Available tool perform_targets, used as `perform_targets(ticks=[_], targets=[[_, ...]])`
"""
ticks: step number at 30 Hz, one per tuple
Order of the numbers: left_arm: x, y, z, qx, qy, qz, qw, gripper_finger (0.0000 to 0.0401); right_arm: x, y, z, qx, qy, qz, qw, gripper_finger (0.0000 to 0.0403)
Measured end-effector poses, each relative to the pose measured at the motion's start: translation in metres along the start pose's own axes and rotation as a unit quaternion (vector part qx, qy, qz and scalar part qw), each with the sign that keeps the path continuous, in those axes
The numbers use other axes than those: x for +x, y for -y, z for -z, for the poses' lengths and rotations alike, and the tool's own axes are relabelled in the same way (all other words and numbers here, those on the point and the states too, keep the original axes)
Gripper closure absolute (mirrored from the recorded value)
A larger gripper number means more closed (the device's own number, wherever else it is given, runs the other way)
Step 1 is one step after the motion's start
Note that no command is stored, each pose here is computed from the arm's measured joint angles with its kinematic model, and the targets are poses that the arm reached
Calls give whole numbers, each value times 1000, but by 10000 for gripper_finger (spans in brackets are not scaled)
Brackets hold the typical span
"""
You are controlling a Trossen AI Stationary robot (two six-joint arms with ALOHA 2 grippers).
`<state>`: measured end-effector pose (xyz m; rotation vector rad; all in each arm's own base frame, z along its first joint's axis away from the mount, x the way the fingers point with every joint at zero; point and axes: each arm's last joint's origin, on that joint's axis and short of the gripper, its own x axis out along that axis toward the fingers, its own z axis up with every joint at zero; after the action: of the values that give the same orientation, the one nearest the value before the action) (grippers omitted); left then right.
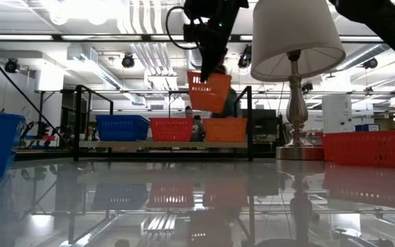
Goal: Stack baskets on shelf by color
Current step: Stack the left orange basket on top of the orange basket on the shelf
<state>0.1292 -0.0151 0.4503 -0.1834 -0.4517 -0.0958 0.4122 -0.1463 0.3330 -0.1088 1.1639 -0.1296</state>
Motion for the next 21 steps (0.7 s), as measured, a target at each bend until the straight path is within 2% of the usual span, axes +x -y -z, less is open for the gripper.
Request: perform_targets(ticks=[4, 21], targets=[[-3, 0, -2, 0, 5, 1, 1000, 401, 3, 7, 6, 10, -15, -6, 1000, 394], [-2, 0, -2, 13, 4, 0, 1000, 401, 34, 6, 25, -1, -83, -28, 996, 394]])
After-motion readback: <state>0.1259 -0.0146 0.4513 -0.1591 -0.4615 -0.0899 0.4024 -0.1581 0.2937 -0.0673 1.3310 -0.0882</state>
